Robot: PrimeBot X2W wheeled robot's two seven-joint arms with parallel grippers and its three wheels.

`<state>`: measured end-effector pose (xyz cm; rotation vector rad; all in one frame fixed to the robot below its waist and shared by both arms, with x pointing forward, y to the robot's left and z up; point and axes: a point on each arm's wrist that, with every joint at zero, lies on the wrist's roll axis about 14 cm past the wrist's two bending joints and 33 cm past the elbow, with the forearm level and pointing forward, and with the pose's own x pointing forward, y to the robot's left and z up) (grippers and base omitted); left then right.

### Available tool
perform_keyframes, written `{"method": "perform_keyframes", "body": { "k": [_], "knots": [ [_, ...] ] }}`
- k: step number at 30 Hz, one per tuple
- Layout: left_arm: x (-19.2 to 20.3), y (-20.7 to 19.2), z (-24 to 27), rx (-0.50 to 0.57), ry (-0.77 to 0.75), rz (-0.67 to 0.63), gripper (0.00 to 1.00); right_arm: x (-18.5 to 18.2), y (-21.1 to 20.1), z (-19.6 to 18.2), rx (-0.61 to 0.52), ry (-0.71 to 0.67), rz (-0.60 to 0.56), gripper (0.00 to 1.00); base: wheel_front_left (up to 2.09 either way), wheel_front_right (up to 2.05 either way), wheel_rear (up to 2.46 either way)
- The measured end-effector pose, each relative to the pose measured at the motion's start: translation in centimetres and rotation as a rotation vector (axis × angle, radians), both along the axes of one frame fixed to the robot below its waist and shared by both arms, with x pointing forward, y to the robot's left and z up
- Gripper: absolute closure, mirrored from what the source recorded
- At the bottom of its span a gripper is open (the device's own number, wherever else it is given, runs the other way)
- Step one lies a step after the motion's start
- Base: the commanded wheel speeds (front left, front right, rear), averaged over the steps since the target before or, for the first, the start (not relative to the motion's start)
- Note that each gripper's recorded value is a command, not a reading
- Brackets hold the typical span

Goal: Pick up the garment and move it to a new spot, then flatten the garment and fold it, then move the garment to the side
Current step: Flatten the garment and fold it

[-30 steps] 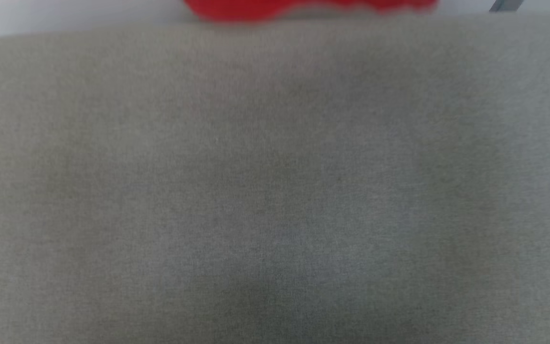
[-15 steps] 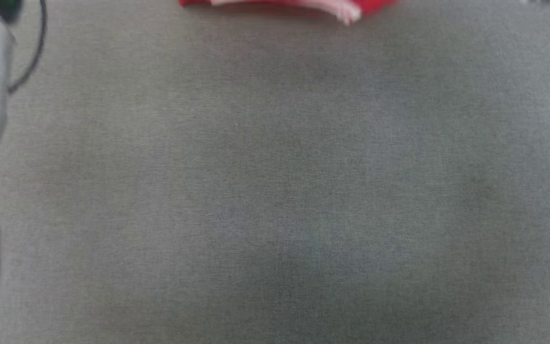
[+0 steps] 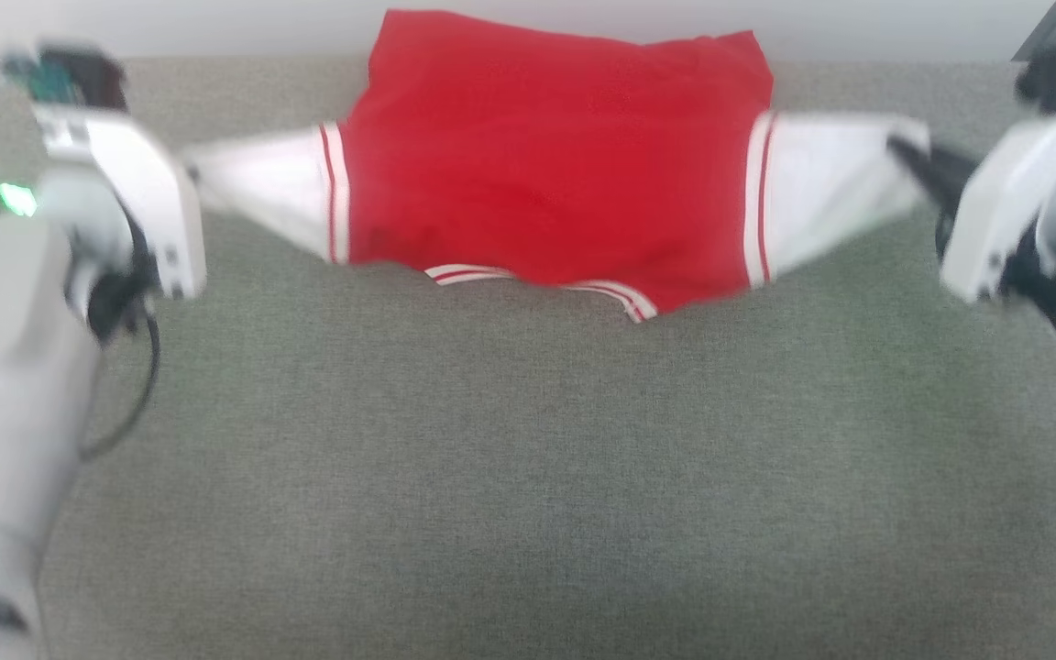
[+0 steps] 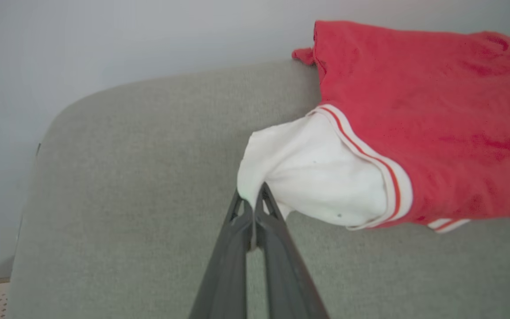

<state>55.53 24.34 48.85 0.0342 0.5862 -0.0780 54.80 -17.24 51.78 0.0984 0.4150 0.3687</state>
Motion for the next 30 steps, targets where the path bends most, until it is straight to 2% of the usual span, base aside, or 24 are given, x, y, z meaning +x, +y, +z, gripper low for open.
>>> {"method": "perform_keyframes", "body": {
  "k": [9,16,20,30],
  "knots": [
    [-8.0,1.1,-6.1,-0.025,0.188,0.006,1.00,-7.3,-1.3,-5.9,-0.022,0.245,0.061,1.00,0.00,0.00,0.00],
    [-13.9,1.3,-6.8,-0.045,0.281,0.052,1.00,-12.0,-2.3,-8.4,-0.044,0.399,0.098,1.00,0.00,0.00,0.00],
    [-18.6,0.7,-7.4,-0.064,0.395,0.086,1.00,-15.4,-3.0,-10.0,-0.056,0.519,0.126,1.00,0.00,0.00,0.00],
    [-25.3,0.2,-7.9,-0.100,0.560,0.166,1.00,-21.6,-3.2,-11.6,-0.030,0.720,0.182,1.00,0.00,0.00,0.00]
  ]
}}
